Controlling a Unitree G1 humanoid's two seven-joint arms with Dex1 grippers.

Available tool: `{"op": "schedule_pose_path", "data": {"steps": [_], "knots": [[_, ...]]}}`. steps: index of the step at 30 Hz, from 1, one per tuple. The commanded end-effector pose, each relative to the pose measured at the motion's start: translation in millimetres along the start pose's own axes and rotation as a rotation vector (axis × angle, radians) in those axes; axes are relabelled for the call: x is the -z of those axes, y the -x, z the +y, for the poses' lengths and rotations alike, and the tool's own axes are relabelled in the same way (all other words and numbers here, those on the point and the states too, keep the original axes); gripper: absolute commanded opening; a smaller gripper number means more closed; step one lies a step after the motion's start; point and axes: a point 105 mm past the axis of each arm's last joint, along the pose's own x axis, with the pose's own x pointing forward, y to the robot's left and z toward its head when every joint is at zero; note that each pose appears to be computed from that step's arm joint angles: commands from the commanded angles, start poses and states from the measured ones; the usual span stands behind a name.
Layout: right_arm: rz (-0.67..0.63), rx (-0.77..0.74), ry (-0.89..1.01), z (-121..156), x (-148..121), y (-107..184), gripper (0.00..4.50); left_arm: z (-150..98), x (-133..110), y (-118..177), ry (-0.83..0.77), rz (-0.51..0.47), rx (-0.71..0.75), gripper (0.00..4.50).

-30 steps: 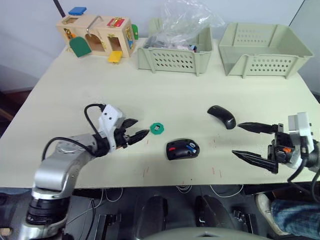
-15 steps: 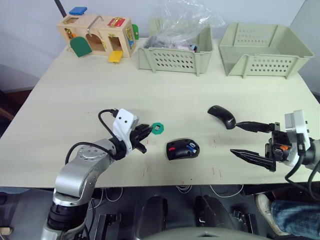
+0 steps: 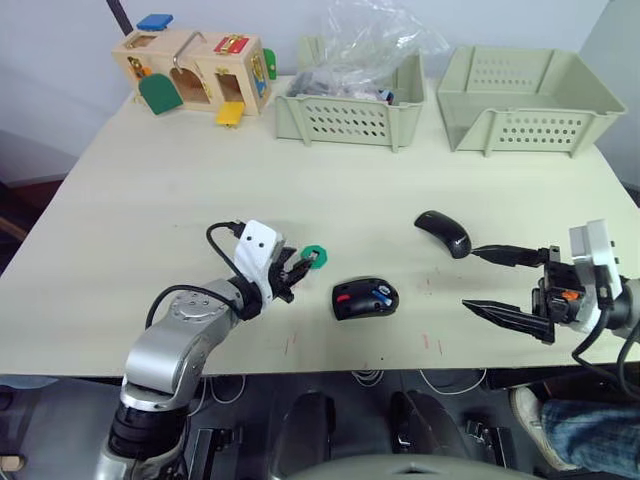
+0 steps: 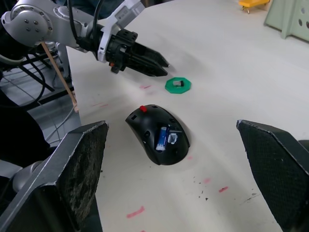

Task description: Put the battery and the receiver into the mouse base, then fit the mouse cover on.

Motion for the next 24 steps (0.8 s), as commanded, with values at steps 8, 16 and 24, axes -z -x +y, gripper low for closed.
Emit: {"op": "schedule_pose_path", "data": {"steps": [8,16,24], "knots": [[-0.038,-0.01,0.033,0,-18,11,4.5,-15,-17,-2,-0.026,0.01,-0.077,1.98],[-0.04,-0.009,0.035,-3,-17,11,4.5,-13,-10,-8,0.019,0.039,-0.148,1.98],[-0.04,-0.015,0.031,-2,-17,10,4.5,-12,-10,-15,0.058,0.044,-0.174,1.98]]}}
